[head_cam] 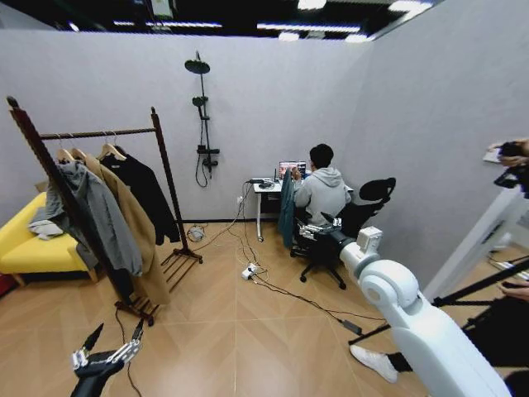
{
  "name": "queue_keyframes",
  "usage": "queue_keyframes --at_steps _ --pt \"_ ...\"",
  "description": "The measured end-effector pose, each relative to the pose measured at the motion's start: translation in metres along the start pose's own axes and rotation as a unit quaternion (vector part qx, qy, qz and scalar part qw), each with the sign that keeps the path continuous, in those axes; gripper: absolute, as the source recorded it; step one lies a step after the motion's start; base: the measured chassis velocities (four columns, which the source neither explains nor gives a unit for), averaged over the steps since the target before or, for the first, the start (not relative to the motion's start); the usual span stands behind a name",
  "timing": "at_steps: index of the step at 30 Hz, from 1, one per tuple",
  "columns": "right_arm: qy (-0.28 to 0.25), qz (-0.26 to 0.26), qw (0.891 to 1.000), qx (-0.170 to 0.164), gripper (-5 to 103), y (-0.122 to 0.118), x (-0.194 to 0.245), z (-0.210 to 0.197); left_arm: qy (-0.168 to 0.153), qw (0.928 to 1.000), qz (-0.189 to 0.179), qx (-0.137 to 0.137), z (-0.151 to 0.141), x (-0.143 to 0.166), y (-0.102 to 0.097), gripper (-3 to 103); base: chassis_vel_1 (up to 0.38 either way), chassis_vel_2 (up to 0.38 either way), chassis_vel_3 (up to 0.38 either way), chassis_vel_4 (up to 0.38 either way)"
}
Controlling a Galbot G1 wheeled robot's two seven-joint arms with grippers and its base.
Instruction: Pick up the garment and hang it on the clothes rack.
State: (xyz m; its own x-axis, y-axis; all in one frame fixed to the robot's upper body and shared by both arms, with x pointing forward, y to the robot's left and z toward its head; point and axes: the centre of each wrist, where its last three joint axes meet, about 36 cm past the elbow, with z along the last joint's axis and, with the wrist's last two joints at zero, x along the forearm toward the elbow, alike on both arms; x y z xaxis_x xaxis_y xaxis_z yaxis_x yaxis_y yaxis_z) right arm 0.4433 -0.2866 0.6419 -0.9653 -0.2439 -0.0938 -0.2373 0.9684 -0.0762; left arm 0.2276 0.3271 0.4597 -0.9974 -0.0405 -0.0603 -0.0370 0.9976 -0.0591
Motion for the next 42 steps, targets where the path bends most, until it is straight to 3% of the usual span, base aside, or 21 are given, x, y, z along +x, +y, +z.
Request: queue_keyframes --at_steps 26,42 --pt "-0.005 0.003 1.0 -0.008 100 -0.001 0.003 0.019 0.0 1.0 0.0 0.0 0.0 0.0 0.0 100 0.075 -0.086 -0.086 0.078" --pt "-0.001 0.031 0.999 -0.041 100 -0.003 0.004 0.047 0.0 1.0 0.0 0.0 0.0 0.0 0.0 100 0.0 0.0 0.0 0.0"
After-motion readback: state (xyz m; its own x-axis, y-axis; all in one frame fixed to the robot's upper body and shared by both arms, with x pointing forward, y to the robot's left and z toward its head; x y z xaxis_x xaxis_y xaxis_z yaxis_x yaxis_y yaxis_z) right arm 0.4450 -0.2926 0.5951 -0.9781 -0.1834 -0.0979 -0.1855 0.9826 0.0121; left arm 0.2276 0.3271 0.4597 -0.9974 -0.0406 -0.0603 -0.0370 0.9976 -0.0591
